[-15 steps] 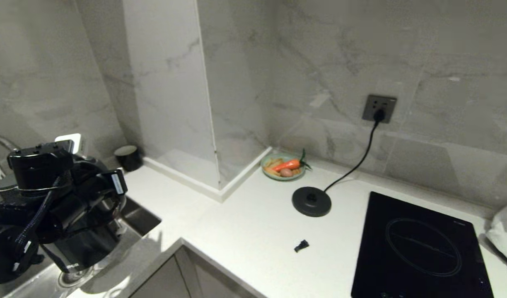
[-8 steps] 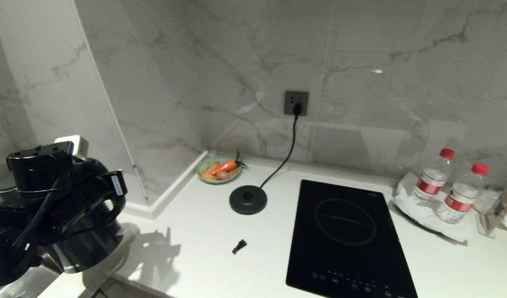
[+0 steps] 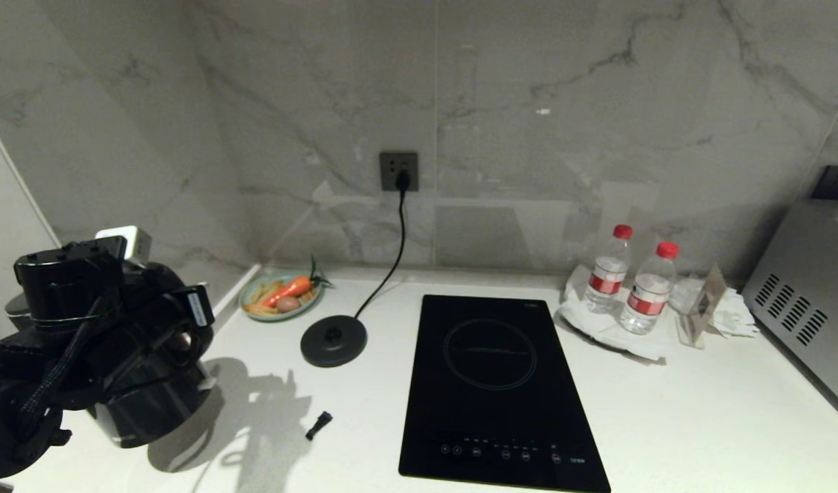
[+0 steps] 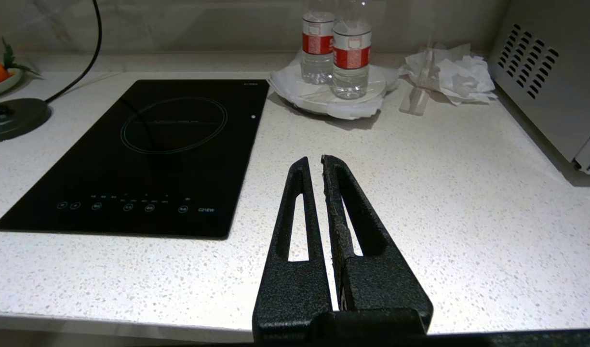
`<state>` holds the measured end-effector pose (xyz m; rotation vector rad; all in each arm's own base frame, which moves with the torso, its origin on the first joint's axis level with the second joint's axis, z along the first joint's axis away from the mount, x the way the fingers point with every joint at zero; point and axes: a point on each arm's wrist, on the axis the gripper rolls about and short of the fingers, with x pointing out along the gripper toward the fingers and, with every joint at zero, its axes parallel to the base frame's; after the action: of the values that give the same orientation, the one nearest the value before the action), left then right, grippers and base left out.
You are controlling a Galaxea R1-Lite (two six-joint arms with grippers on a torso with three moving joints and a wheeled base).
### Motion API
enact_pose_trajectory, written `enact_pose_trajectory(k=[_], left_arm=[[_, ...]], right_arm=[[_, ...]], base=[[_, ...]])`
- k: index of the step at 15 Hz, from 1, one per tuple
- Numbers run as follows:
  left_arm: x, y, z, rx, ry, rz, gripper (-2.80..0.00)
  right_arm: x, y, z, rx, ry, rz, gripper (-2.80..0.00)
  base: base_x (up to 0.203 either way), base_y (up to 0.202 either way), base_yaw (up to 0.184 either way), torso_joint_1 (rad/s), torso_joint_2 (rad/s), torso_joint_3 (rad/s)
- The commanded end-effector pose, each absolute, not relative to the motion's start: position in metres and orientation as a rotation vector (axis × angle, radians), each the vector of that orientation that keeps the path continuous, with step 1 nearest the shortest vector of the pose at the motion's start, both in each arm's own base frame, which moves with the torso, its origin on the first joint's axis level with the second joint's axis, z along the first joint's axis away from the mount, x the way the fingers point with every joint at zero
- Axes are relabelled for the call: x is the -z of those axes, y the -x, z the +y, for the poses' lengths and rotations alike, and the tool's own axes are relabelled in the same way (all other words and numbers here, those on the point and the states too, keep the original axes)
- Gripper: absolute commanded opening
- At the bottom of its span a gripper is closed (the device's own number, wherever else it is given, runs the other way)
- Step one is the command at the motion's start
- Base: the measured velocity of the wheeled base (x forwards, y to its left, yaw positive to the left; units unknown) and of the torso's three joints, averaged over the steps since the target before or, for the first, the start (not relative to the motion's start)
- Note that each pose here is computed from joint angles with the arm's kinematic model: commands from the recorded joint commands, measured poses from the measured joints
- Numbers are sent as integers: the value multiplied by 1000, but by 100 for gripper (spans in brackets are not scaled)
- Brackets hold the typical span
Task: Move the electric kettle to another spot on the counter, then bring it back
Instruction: Place it on the power base
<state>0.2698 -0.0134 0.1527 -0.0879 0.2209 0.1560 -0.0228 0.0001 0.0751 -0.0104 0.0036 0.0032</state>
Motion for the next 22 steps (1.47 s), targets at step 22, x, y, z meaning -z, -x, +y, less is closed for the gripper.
enact_pose_trajectory(k=[22], left_arm=[[-163,-257,-88,95,81,185,-280]], right_arm=[[-75,23,0,-3,11,3,-280]], base=[[3,0,0,0,0,0]])
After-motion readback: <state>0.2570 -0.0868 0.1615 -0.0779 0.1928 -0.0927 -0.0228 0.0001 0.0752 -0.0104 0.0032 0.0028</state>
